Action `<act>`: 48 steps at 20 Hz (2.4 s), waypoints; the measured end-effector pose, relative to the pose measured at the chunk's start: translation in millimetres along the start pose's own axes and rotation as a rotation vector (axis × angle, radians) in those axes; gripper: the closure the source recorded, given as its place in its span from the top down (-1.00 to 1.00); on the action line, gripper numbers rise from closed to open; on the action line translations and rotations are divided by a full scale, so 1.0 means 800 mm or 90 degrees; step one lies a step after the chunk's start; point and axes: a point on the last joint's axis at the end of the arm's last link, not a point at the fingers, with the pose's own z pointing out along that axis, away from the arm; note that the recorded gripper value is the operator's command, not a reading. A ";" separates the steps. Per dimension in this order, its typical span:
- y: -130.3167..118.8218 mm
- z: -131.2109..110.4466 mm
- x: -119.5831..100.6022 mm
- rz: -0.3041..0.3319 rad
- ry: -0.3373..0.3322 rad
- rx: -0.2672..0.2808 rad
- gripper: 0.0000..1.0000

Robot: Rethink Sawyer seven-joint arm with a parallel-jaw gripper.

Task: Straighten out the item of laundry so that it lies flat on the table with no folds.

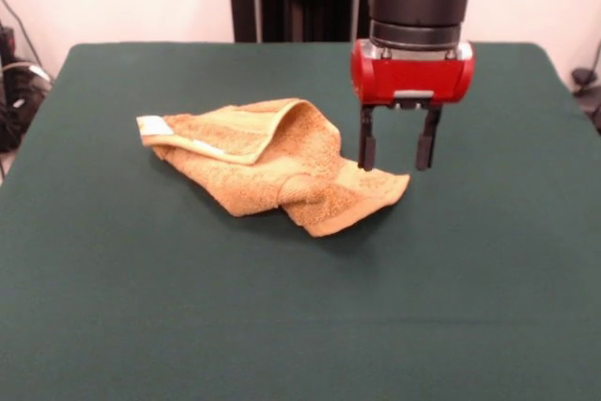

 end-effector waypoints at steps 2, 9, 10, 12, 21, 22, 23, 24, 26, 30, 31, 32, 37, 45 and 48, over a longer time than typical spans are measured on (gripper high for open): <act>0.002 0.010 0.008 -0.001 0.007 0.000 1.00; 0.015 0.046 0.042 -0.008 0.043 -0.006 1.00; 0.016 0.048 0.045 -0.008 0.046 -0.007 1.00; 0.020 0.057 0.055 -0.011 0.056 -0.009 1.00; 0.032 0.089 0.091 -0.017 0.095 -0.015 1.00; 0.033 0.092 0.095 -0.017 0.098 -0.015 1.00; 0.034 0.095 0.098 -0.017 0.102 -0.015 1.00; 0.034 0.098 0.102 -0.017 0.106 -0.016 1.00; 0.035 0.103 0.107 -0.018 0.110 -0.015 1.00; 0.034 0.102 0.107 -0.023 0.107 -0.008 1.00; 0.034 0.102 0.107 -0.025 0.107 -0.006 -1.00; 0.034 0.101 0.108 -0.026 0.107 -0.004 -1.00; 0.033 0.100 0.107 -0.031 0.106 0.003 -1.00; 0.032 0.100 0.106 -0.031 0.105 0.004 -1.00; 0.030 0.097 0.104 -0.031 0.103 0.005 -1.00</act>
